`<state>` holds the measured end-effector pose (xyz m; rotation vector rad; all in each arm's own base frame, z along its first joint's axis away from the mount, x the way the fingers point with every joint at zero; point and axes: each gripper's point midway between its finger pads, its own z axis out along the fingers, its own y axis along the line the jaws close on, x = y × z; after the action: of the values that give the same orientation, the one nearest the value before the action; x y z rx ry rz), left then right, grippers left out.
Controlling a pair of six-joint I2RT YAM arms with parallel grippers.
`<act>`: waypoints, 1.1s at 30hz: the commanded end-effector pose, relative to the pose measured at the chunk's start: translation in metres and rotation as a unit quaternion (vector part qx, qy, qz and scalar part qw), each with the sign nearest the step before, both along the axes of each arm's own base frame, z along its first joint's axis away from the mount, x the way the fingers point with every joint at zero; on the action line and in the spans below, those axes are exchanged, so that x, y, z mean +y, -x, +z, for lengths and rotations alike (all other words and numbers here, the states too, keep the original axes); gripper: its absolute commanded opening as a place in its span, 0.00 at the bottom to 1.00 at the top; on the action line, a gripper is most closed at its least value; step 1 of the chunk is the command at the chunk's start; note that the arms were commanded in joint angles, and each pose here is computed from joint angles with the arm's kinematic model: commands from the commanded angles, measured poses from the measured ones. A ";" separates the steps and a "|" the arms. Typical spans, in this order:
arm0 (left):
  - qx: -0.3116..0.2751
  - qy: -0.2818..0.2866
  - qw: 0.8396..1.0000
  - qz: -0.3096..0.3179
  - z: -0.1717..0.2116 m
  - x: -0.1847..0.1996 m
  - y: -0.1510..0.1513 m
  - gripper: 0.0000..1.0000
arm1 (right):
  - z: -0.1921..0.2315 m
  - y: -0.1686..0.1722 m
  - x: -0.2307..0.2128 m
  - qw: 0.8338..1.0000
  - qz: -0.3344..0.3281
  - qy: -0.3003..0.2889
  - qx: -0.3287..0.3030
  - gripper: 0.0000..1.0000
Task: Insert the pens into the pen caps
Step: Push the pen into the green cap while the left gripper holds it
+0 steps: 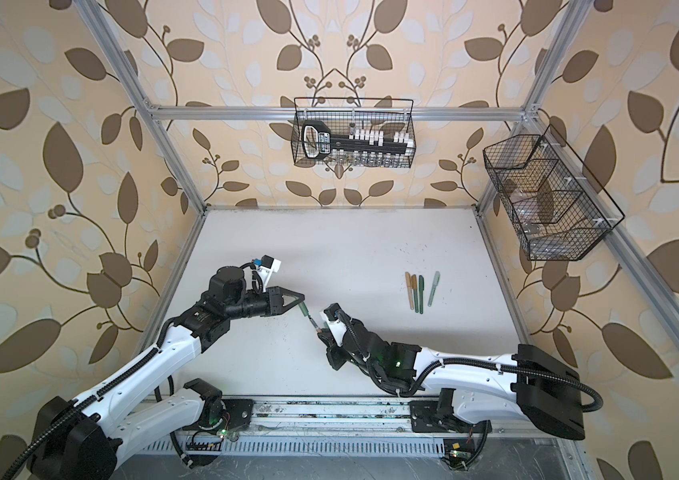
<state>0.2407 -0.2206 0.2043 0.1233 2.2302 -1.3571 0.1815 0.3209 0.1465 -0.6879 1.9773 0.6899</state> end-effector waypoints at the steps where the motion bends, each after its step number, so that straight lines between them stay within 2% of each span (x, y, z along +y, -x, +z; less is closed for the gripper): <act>1: -0.016 0.013 0.999 -0.025 0.008 -0.008 0.005 0.00 | 0.018 -0.005 0.010 1.000 0.005 -0.017 -0.014 0.04; 8: -0.020 -0.002 1.000 -0.023 0.001 -0.010 0.007 0.00 | 0.030 -0.012 0.016 0.999 0.000 -0.030 -0.018 0.04; 17: -0.023 -0.011 0.998 -0.052 -0.003 -0.022 0.016 0.00 | 0.040 -0.026 0.025 0.999 -0.026 -0.036 -0.029 0.01; 23: -0.017 -0.039 0.997 -0.062 -0.013 -0.025 0.023 0.00 | 0.061 -0.041 0.024 0.995 -0.056 -0.060 -0.053 0.00; 33: -0.002 -0.051 0.997 -0.063 -0.031 -0.029 0.027 0.00 | 0.115 -0.066 0.027 0.988 -0.055 -0.097 -0.107 0.00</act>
<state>0.2464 -0.2369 0.2015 0.2222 2.1823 -1.2268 0.2199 0.3315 0.1624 -0.6557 1.9767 0.5855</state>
